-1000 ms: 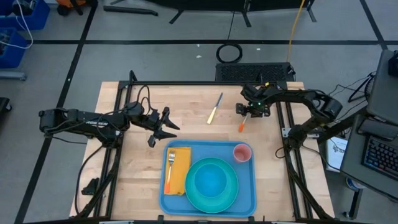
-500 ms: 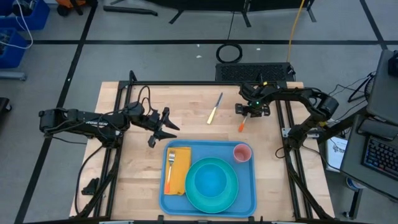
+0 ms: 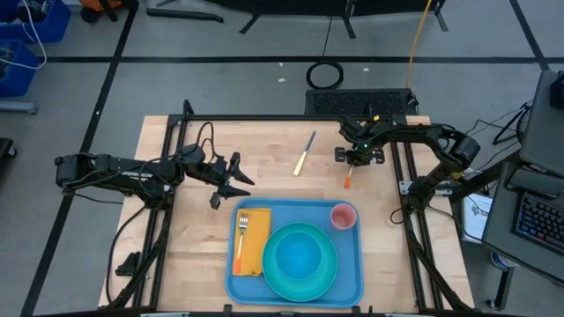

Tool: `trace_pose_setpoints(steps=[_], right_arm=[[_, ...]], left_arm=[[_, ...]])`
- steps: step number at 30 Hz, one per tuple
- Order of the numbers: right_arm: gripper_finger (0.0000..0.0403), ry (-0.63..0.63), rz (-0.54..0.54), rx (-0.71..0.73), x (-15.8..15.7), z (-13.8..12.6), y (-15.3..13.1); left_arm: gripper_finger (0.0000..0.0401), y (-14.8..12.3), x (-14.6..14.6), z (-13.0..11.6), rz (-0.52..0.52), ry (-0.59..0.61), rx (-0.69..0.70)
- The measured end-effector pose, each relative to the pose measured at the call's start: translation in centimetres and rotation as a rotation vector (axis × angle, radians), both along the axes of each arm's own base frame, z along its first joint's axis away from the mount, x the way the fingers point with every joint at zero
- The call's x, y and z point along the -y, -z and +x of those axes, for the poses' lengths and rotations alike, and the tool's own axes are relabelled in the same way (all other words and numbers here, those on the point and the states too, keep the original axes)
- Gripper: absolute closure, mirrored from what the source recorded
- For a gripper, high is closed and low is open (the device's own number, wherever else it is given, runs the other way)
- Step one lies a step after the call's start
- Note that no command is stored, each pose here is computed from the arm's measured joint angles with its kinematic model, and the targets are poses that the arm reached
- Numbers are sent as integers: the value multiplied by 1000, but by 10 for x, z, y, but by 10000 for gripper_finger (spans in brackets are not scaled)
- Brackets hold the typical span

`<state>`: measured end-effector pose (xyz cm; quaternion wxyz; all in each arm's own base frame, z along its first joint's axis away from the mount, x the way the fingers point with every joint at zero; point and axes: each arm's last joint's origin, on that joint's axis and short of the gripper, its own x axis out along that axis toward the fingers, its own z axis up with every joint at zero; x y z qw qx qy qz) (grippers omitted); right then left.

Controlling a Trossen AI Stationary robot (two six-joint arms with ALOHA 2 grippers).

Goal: Set up tray
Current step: Put the orange spoon to the right of the orange fork on the orange napkin on the blue serving tray

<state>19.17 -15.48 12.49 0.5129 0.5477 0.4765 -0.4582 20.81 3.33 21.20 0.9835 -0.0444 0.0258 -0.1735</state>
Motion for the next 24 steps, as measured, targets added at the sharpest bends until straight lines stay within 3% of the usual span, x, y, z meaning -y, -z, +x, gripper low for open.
trace_pose_setpoints(steps=[8,17,24], right_arm=[[395,-61,-2,12,3,-2,0],[398,-98,-9,23,5,-4,-1],[400,-97,-104,83,5,-7,-19]], left_arm=[[236,0,0,0,-7,1,-4],[236,2,6,1,-8,30,-27],[236,4,12,1,2,59,-41]])
